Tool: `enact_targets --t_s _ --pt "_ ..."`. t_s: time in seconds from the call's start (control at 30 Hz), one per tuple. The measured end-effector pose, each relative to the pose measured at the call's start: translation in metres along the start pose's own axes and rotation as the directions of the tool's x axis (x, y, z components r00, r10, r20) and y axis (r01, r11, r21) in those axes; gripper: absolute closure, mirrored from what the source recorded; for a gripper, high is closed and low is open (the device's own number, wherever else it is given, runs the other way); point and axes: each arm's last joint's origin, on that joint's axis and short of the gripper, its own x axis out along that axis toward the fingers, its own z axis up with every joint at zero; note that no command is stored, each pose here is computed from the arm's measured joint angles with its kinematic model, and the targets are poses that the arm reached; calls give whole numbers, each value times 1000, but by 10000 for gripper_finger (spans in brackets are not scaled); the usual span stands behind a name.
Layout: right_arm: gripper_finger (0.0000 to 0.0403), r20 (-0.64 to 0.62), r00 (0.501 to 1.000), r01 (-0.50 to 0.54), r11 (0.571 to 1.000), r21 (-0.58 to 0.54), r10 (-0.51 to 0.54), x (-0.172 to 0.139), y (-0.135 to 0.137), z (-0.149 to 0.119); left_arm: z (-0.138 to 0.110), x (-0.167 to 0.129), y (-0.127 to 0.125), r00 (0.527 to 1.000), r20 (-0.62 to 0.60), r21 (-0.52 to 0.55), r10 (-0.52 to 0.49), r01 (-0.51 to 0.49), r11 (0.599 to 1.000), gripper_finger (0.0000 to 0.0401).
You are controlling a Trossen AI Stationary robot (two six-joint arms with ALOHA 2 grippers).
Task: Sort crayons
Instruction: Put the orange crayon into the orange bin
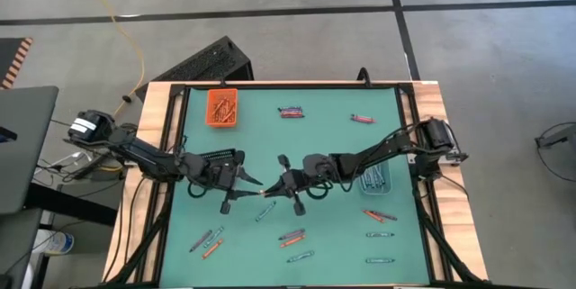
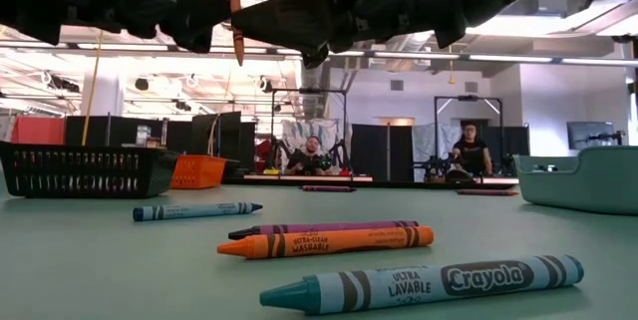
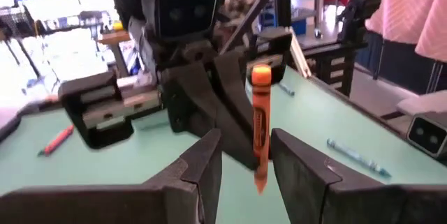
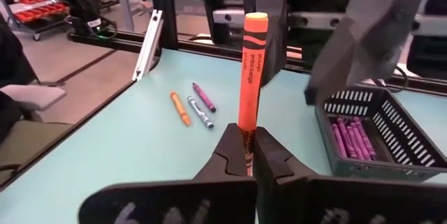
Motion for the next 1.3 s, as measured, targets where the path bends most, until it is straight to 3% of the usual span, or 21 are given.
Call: enact_targets --t_s 0.3,0.83,1.3 --pt "401 18 1000 0 1000 -5 0 0 0 2 1 -3 -3 995 -15 -50 -96 95 994 287" --pt "401 19 1000 0 1000 -7 0 0 -1 2 -3 6 -2 997 68 -28 -30 32 999 287" --pt "401 30 997 76 997 -3 -76 -1 -5 3 0 6 -1 995 95 -48 -10 14 999 287"
